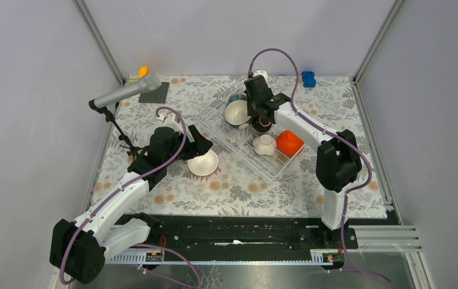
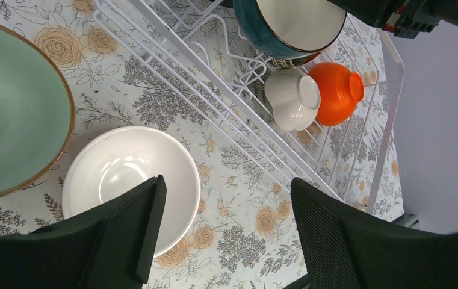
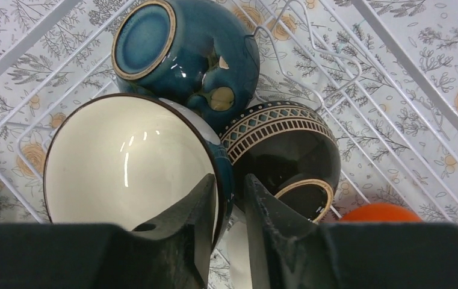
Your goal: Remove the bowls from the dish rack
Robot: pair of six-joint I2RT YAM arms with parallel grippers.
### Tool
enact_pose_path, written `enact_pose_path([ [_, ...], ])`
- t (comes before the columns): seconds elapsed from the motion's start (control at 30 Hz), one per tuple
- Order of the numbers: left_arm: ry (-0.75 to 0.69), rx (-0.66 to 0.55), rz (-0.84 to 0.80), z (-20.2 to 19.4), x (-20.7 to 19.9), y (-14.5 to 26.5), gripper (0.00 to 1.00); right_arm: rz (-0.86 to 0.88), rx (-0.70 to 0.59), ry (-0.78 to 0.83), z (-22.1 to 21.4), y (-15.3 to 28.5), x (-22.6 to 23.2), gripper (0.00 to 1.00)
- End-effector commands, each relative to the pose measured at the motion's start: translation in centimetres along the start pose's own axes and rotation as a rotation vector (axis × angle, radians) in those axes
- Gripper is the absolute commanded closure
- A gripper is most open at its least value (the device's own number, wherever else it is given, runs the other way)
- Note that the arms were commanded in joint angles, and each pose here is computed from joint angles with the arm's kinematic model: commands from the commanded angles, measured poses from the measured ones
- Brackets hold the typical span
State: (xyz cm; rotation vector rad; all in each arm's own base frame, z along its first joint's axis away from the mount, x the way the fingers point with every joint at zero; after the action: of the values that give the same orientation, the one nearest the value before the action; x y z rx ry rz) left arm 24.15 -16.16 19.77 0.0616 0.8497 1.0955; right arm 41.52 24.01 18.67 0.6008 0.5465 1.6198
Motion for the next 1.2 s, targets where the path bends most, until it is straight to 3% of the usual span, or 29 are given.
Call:
enact_pose_path([
  [0.0,-0.011,-0.076,-0.020,2.1,-1.1,1.0,0.19,-0.016,-0.025,-0.053,1.6,0.3,0.1,0.78],
  [0.1,-0.011,-0.081,-0.012,2.0,-0.9,1.5,0.19,-0.008,-0.045,-0.067,2.3,1.1,0.2,1.00],
  [0.4,-0.024,-0.111,0.008,2.1,-0.7,3.0,0.19,-0.032,-0.219,-0.101,7.1,7.6,-1.9,1.00],
  [0.67,-0.020,-0.099,0.015,1.5,-0.2,3.0,0.19,0.008,-0.276,-0.156,6.8,13.5,-4.6,1.00],
  [1.17,-0.024,-0.119,0.022,2.1,-0.6,4.1,0.19,0.517,0.073,-0.030,-3.3,21.3,-1.2,1.00],
])
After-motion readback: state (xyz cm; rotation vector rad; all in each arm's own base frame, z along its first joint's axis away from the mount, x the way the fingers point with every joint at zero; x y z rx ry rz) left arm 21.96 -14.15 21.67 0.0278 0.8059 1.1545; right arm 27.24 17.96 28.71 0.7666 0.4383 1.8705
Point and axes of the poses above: each gripper's point midway between its finger pads, its own y axis back along the fingers, its own x axis along the line the jaws close on, z = x × y, the point moved 5 cm from there along y, back along the fingers, and after that the axes turned 3 degrees about -y, right-handed, at the moved point
